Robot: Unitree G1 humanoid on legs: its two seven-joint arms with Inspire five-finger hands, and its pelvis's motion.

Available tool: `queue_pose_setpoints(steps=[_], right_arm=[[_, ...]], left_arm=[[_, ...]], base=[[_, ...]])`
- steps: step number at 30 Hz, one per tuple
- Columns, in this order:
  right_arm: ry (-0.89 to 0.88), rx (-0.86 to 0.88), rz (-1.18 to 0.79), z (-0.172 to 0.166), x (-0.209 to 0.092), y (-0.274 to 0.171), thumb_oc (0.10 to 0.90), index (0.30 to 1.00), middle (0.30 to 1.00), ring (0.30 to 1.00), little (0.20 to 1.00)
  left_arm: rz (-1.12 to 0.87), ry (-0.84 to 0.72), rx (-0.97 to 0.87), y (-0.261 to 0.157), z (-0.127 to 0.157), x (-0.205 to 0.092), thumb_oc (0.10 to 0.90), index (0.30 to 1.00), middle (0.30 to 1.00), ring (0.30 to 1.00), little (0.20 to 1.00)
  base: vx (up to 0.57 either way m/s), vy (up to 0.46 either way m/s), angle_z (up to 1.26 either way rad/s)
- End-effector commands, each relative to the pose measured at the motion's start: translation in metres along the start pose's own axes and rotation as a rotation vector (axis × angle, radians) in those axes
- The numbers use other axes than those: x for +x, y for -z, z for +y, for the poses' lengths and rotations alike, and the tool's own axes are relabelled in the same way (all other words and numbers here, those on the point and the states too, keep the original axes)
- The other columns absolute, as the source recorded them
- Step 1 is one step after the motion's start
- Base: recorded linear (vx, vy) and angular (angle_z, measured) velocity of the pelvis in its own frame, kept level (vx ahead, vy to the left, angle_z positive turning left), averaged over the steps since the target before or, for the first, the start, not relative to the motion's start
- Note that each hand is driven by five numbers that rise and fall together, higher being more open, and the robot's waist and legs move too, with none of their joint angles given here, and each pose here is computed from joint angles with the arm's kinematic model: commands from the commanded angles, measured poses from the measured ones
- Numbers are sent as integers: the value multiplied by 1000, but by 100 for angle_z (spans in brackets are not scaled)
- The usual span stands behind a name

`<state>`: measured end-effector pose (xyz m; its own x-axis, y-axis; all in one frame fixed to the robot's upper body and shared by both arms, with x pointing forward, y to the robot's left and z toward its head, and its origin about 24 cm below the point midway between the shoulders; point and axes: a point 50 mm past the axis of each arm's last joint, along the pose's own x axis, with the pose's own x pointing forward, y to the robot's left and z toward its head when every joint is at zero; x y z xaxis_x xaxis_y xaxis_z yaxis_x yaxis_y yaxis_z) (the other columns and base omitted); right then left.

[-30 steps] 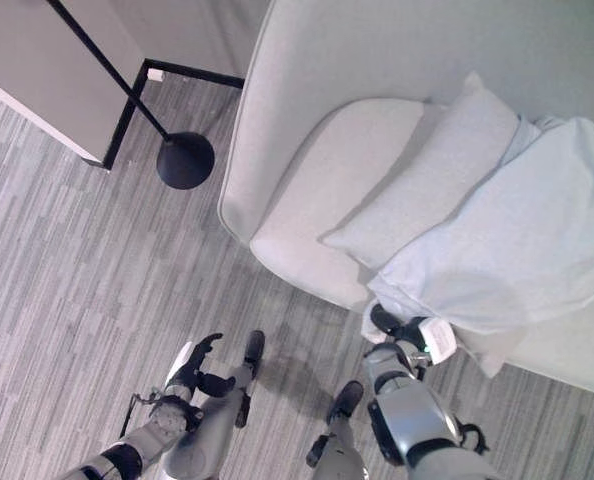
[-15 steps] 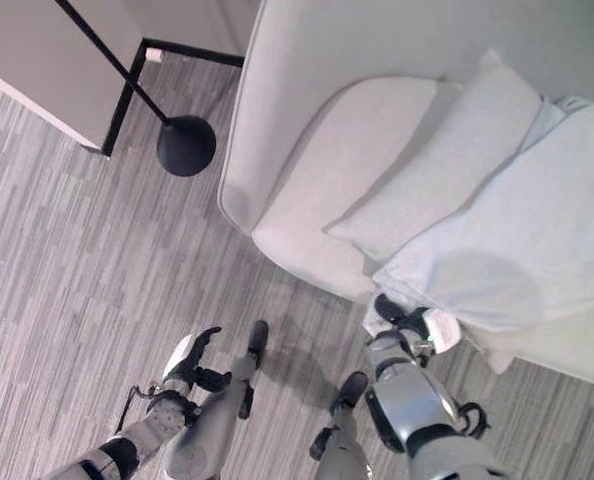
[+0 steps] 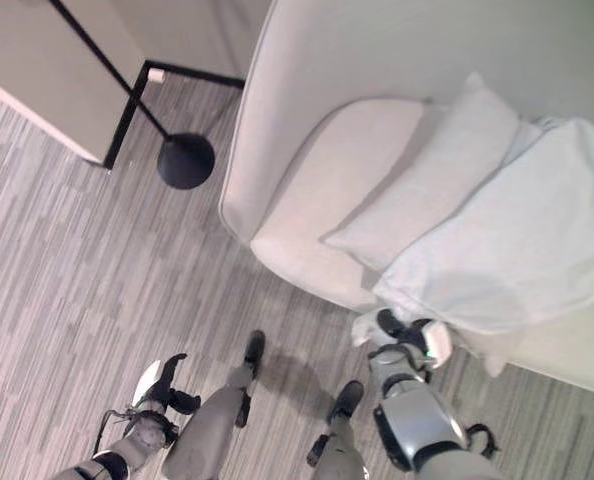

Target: Hang the clothes on the sofa on the clothes rack.

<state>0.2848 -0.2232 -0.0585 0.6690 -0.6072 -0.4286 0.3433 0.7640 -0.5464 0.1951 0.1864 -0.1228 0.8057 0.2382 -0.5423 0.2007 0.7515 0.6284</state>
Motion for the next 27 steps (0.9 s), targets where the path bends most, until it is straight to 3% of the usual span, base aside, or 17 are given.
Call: queue_pose_setpoints(steps=[1,4,10,11,13,14,21,22,26,27], right_arm=[[-117,181,-122,25,-15,-24,400,300,300,300,300],[-307,352,-272,47,-46,-46,400,300,300,300,300],[-437,521,-571,17,-73,-98,400,300,300,300,300],[-398,563,-687,-5,-75,-123,400,300,300,300,300],[-378,584,-741,-15,-78,-134,400,300,300,300,300],[-288,602,-887,-42,-85,-162,400,300,300,300,300],[-48,557,-1197,-100,-105,-227,400,300,300,300,300],[137,522,-1386,-140,-129,-269,400,300,300,300,300],[273,494,-1518,-172,-152,-300,400,300,300,300,300],[343,472,-1595,-191,-170,-319,400,300,300,300,300]], left_arm=[[72,-11,11,23,0,-8,800,900,900,900,900],[138,-8,-20,39,-3,-16,800,900,900,900,900],[200,13,-81,56,-8,-28,800,900,900,900,900],[191,8,-124,53,-6,-27,800,900,900,900,900],[174,6,-159,48,-5,-25,800,900,900,900,900],[112,-9,-254,34,2,-20,800,900,900,900,900],[-75,-34,-362,2,26,-15,800,900,900,900,900],[-155,-35,-379,-7,36,-17,800,900,900,900,900],[-209,-46,-407,-14,47,-19,800,900,900,900,900],[-233,-57,-427,-16,53,-20,800,900,900,900,900]], base=[[33,-36,-35],[47,-10,-31],[72,-9,-18],[79,-5,5],[87,-1,4],[97,5,-5],[43,-15,-10],[32,-28,-10],[15,-22,-6],[11,-34,-6]])
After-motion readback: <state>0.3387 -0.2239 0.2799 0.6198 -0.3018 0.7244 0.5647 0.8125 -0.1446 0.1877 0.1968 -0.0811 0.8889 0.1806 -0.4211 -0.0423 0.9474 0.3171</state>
